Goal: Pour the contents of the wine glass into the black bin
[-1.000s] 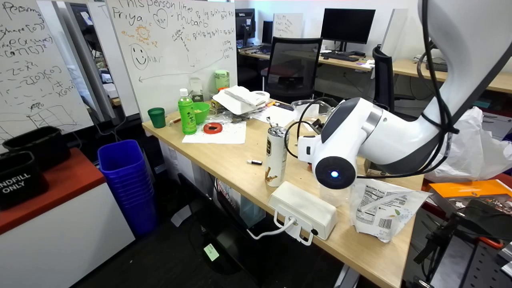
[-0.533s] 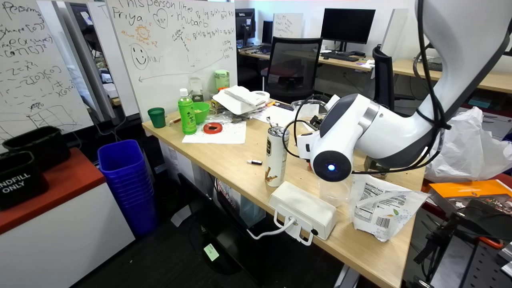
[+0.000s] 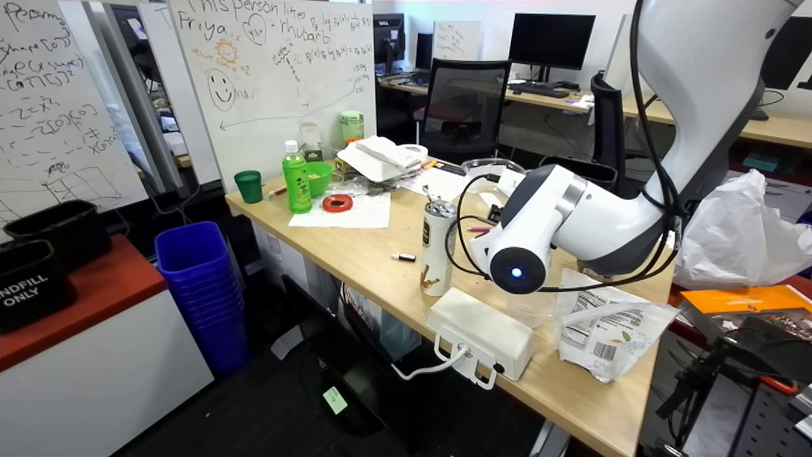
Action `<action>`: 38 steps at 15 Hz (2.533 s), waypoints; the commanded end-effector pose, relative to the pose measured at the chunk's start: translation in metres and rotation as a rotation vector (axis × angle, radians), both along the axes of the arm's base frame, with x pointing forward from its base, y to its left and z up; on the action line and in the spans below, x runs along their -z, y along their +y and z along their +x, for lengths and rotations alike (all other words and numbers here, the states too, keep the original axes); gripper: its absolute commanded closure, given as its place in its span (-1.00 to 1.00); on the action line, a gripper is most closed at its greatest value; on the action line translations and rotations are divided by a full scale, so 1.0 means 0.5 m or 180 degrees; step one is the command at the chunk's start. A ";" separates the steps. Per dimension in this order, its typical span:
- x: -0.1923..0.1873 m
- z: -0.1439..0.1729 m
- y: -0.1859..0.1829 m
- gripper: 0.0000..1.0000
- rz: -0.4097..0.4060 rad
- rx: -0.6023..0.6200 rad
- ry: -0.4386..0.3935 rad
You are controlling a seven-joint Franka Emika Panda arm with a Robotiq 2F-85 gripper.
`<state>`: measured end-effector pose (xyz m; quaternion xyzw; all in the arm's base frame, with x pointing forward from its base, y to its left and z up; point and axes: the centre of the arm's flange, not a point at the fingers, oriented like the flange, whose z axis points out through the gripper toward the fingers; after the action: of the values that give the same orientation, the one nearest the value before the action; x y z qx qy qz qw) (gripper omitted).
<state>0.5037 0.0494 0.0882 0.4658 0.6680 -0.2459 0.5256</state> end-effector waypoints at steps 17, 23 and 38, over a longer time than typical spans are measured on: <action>0.097 0.043 -0.070 -1.00 -0.0044 0.0564 0.0092; 0.102 0.061 -0.083 -1.00 -0.0126 0.0725 -0.0077; 0.134 0.109 -0.087 -1.00 -0.0020 0.0829 -0.0148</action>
<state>0.5510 0.0104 0.0275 0.5404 0.5955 -0.3035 0.5111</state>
